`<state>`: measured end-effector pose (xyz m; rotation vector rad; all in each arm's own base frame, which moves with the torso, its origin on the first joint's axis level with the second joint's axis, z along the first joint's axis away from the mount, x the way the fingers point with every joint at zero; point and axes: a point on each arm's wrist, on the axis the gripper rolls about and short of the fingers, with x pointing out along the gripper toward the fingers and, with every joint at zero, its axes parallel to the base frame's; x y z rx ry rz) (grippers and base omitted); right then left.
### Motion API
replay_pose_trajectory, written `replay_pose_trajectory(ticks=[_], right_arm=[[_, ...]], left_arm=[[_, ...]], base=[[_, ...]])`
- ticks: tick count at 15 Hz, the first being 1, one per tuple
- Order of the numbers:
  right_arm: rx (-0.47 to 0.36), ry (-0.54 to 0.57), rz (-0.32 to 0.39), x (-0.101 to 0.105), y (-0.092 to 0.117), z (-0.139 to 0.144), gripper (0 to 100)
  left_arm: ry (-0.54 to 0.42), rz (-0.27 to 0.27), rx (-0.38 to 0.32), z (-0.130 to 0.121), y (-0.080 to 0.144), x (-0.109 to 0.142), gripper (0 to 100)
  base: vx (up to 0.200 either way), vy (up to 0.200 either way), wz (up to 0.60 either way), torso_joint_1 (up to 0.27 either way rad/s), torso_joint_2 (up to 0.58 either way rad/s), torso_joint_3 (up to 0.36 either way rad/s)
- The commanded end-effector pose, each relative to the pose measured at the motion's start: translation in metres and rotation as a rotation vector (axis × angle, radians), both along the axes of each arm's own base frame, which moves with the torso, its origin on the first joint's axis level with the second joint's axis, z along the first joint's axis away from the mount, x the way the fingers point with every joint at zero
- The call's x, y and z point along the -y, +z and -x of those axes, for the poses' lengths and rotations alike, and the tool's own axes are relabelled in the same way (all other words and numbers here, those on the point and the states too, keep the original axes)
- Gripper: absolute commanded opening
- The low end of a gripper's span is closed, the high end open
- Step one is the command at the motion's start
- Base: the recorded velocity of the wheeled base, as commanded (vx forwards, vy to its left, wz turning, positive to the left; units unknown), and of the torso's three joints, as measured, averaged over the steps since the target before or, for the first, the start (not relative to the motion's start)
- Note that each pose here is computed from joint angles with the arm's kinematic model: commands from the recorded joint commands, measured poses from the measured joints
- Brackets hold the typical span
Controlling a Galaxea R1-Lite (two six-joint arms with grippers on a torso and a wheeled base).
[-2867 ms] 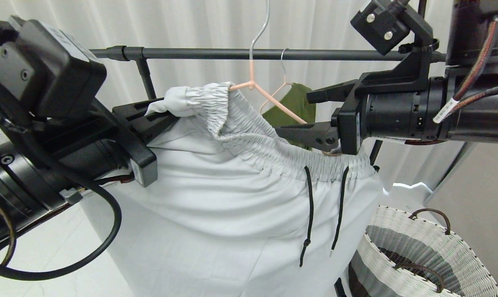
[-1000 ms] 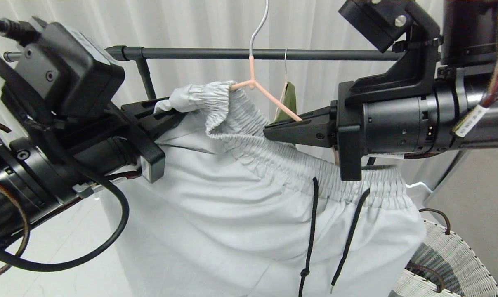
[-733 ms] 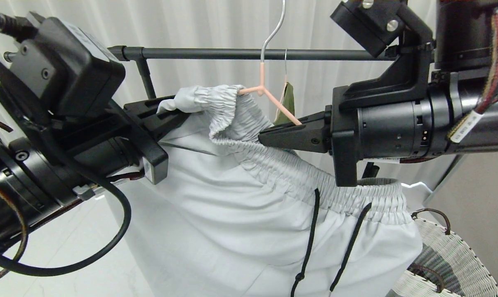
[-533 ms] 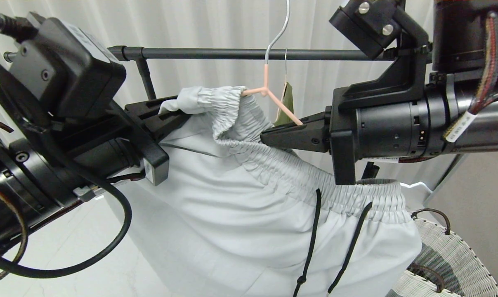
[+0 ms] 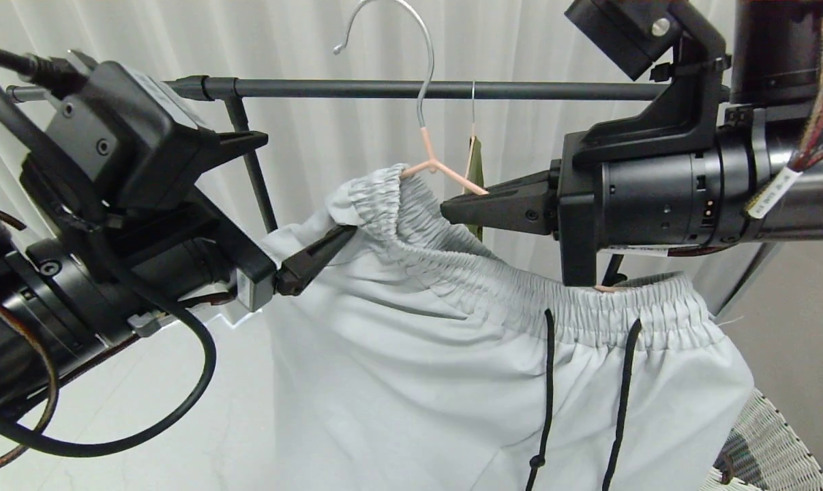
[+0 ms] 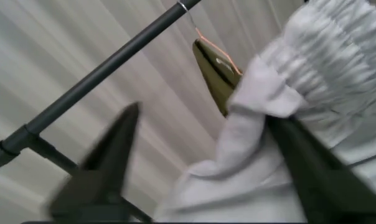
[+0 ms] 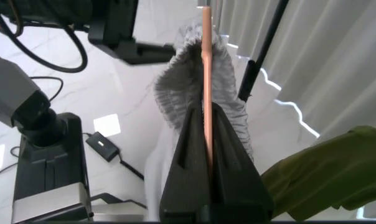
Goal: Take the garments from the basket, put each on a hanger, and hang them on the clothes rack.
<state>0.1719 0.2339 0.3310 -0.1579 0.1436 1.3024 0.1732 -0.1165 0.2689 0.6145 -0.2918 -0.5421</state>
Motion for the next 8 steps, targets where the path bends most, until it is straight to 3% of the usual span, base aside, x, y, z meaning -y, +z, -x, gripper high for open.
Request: replay_pose_trajectory(ticks=[1,5,8], right_arm=[[0.009,-0.012,-0.013,0.003,0.002,-0.002,0],[0.027,-0.045,-0.033,0.010,0.006,-0.009,0],[0.050,-0.061,-0.059,0.015,0.011,-0.008,0]], left_arm=[[0.009,-0.003,-0.013,0.001,-0.004,-0.003,100],[0.027,-0.004,-0.024,0.012,-0.012,-0.015,100],[0.085,-0.006,-0.078,0.026,-0.034,-0.036,100]], base=[[0.000,0.000,0.00,0.000,0.00,0.000],[0.000,0.000,0.00,0.000,0.00,0.000],[0.000,0.000,0.00,0.000,0.00,0.000]])
